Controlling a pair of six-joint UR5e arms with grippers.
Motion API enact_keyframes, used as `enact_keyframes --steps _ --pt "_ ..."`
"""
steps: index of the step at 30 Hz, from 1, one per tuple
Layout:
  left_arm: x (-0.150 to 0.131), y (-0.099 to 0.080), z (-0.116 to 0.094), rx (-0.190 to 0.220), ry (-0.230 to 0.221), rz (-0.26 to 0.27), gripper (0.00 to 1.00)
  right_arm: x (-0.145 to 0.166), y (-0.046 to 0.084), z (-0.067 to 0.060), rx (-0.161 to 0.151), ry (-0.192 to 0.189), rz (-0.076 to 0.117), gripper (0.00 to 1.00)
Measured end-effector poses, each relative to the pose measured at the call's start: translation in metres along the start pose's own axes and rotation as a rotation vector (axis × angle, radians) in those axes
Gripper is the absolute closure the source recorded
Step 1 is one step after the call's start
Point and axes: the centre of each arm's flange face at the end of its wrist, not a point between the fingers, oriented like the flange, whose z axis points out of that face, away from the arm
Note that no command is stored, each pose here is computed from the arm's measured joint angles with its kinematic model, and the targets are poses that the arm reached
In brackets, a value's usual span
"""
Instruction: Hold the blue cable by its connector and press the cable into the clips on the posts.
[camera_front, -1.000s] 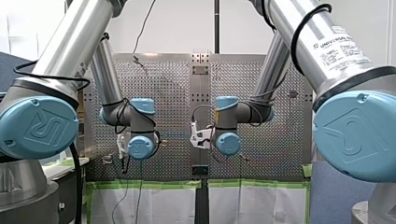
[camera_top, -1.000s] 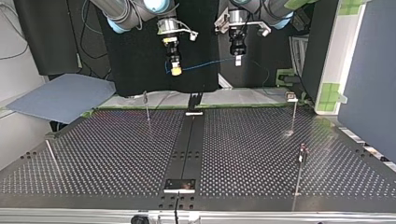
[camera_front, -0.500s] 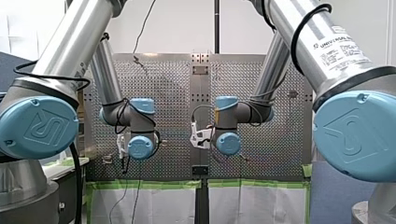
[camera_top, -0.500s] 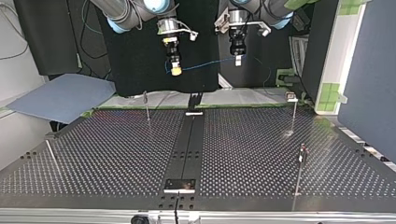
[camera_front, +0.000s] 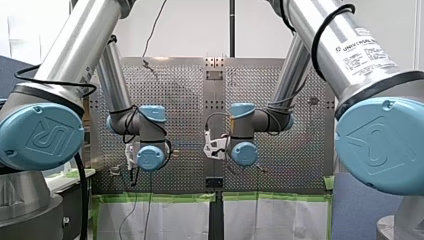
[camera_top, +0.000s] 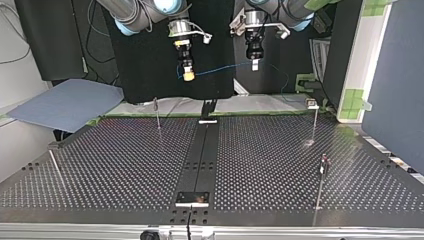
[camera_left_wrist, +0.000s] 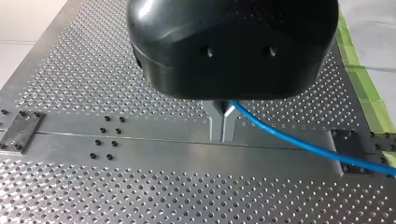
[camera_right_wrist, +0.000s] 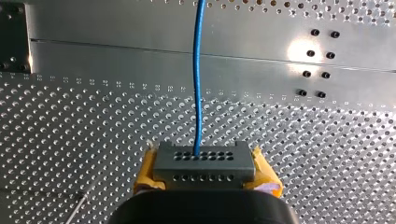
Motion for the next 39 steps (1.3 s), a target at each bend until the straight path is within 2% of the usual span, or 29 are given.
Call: enact_keyframes --steps 31,33,36,39 --pt "0.001 0.0 0.0 0.0 0.002 0.004 1.0 0.0 0.0 0.0 0.0 -0.001 -0.003 1.0" --pt "0.005 0.004 -0.001 -0.001 0.016 0.02 1.0 -0.003 -0.002 -0.003 0.001 -0.011 -0.001 1.0" --pt "0.016 0.011 -0.007 0.008 0.051 0.062 1.0 -0.015 -0.01 -0.012 0.01 -0.05 0.004 1.0" --pt "0.027 0.015 -0.012 0.016 0.081 0.092 1.0 -0.028 -0.018 -0.022 0.026 -0.092 -0.002 1.0"
